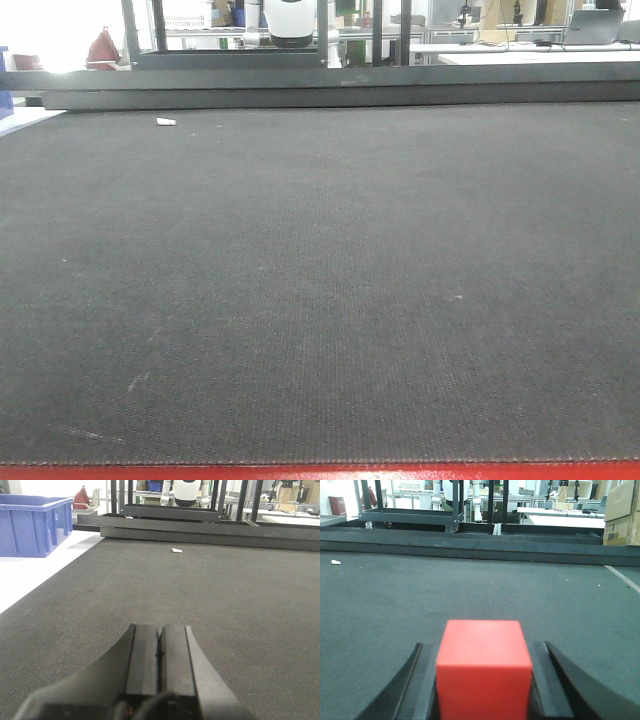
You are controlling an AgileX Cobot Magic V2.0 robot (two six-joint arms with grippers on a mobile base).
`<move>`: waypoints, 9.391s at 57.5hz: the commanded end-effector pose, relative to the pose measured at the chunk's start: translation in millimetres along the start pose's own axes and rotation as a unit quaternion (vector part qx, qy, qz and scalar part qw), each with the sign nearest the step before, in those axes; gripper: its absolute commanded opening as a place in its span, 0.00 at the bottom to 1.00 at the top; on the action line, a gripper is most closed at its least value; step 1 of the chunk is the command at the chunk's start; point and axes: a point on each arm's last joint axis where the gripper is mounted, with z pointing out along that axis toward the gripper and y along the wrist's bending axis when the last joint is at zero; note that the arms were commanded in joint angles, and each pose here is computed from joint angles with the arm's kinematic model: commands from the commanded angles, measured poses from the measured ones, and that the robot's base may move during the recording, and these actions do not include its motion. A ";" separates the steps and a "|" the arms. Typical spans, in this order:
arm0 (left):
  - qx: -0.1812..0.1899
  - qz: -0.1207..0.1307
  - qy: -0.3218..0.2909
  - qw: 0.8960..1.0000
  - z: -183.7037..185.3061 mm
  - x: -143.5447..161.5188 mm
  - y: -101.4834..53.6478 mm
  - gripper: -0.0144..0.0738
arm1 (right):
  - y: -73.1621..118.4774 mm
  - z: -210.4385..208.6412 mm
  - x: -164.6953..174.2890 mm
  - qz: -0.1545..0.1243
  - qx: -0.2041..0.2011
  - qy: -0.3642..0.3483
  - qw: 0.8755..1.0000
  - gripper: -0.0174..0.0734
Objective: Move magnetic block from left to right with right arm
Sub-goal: 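Lift the red cube off the table with the right gripper, then drive the base away from the table holding the cube in the right gripper, then turn the base past the chair toward the second table, then drive up to the second table edge, cube held in right gripper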
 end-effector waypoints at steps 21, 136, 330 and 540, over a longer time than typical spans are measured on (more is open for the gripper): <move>-0.001 -0.005 -0.041 0.999 -0.8 -5.4 0.2 0.02 | -0.3 -1.5 -16.5 -0.003 0.004 -0.053 0.999 0.56; -0.001 -0.005 -0.041 0.999 -0.8 -5.4 0.2 0.02 | -0.3 -1.5 -16.5 -0.003 0.004 -0.053 0.999 0.56; -0.001 -0.005 -0.041 0.999 -0.8 -5.4 0.2 0.02 | -0.3 -1.5 -16.5 -0.003 0.004 -0.053 0.999 0.56; -0.001 -0.005 -0.041 0.999 -0.8 -5.4 0.2 0.02 | -0.3 -1.5 -16.5 -0.003 0.004 -0.053 0.999 0.56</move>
